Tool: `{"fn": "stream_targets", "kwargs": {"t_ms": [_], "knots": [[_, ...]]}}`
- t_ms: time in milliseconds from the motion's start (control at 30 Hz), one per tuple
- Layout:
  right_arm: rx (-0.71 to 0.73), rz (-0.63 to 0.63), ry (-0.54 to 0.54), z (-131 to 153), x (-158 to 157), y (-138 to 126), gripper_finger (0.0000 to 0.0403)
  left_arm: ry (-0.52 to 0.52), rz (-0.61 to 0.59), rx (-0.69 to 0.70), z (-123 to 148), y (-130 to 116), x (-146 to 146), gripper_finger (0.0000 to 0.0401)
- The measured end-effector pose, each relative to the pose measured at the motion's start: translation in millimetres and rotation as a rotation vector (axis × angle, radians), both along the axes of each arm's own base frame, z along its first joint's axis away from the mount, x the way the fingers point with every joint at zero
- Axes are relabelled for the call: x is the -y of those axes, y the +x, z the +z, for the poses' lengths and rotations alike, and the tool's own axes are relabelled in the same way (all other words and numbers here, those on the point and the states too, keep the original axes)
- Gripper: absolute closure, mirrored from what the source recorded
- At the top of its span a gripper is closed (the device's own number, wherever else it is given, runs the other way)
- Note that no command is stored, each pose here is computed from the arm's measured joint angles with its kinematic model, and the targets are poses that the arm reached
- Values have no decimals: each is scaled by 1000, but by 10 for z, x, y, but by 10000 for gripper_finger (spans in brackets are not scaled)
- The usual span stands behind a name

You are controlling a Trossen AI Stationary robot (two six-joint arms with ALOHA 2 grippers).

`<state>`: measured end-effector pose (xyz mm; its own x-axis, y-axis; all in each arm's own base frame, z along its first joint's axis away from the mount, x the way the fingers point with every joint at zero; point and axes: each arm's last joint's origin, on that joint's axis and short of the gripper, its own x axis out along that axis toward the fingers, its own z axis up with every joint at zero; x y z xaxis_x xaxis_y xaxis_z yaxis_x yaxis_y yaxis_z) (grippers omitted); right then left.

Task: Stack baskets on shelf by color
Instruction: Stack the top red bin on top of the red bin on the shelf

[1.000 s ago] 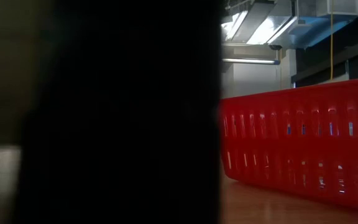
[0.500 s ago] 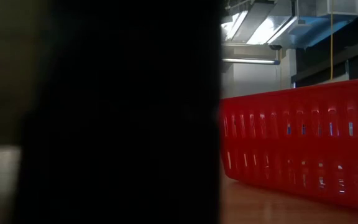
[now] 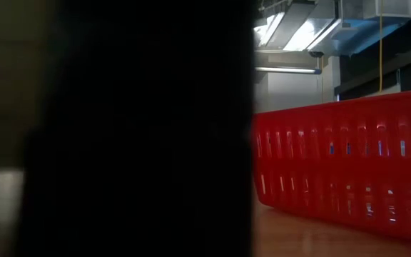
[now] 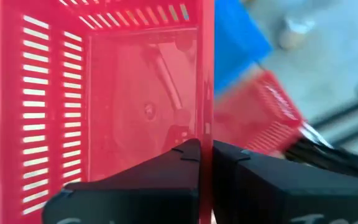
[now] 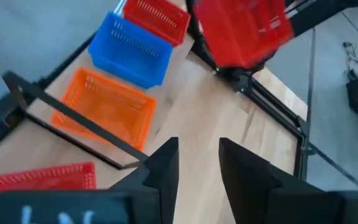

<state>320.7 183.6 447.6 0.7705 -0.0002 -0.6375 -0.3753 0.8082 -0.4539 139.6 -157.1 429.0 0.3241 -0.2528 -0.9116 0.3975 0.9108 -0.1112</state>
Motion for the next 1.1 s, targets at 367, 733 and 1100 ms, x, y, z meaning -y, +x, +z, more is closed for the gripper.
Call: {"fn": "stream_targets", "kwargs": {"t_ms": [367, 733, 1100], "knots": [[101, -130, 97, 80, -6, 17, 286, 50, -504, -59, -139, -408, 531, 401], [171, -235, 182, 123, -6, 46, 286, 212, -827, -41, -512, -499, 955, 401], [200, -229, 198, 151, -18, 62, 286, 312, -888, -141, -1171, -571, 1067, 401]]}}
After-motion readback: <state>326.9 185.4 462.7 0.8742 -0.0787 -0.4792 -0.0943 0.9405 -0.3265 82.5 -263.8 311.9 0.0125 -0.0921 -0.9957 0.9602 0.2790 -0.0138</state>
